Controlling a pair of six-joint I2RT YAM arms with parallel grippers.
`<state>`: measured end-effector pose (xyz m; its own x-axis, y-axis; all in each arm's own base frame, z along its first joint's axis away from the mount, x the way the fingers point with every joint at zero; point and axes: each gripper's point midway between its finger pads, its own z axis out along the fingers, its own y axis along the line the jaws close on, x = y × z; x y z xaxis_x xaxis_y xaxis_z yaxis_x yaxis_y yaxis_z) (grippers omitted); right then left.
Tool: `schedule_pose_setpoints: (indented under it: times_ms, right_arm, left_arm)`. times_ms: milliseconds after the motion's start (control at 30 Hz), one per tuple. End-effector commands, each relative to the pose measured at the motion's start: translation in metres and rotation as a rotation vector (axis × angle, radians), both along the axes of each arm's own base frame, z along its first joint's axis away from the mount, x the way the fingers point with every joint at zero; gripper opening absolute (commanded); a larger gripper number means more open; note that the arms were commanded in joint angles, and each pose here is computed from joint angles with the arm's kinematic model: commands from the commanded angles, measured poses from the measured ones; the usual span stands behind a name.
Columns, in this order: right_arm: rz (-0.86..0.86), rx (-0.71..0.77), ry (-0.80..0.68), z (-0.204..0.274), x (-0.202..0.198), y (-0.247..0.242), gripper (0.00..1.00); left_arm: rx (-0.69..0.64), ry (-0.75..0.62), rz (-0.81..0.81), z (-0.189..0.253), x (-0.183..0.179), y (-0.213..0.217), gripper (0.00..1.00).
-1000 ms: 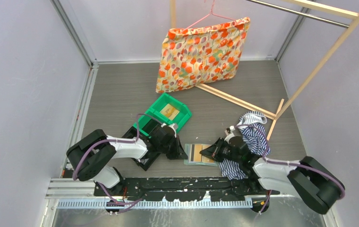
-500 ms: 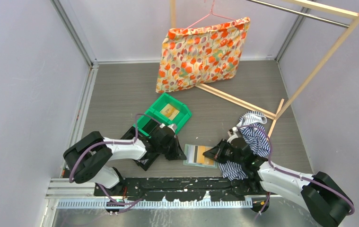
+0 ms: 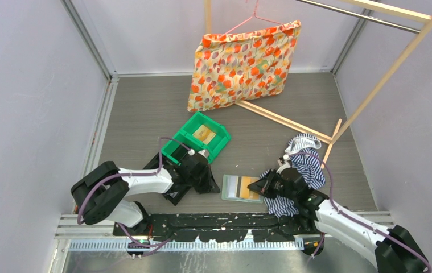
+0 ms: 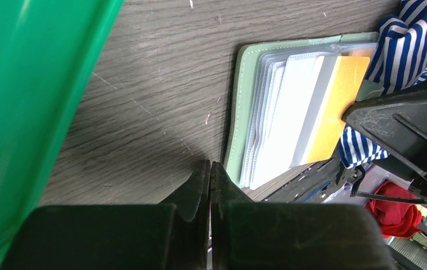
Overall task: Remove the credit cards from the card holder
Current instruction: Remove the credit card from the card holder.
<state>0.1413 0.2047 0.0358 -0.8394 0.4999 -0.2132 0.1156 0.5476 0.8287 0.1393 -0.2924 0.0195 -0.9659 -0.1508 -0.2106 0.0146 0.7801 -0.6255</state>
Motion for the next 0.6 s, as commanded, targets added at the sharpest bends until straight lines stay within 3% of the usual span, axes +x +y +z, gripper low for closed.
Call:
schedule_pose_setpoints:
  times_ms: [0,567]
  right_arm:
    - [-0.012,-0.090,0.059,-0.024,-0.014,-0.018,0.01]
    - [-0.017,-0.077,0.031,-0.003,-0.022,-0.027,0.01]
  left_arm:
    - [0.039,-0.030,-0.005,0.000,0.002,0.008,0.01]
    - [0.070,-0.089,-0.013,0.029,0.013,0.012,0.01]
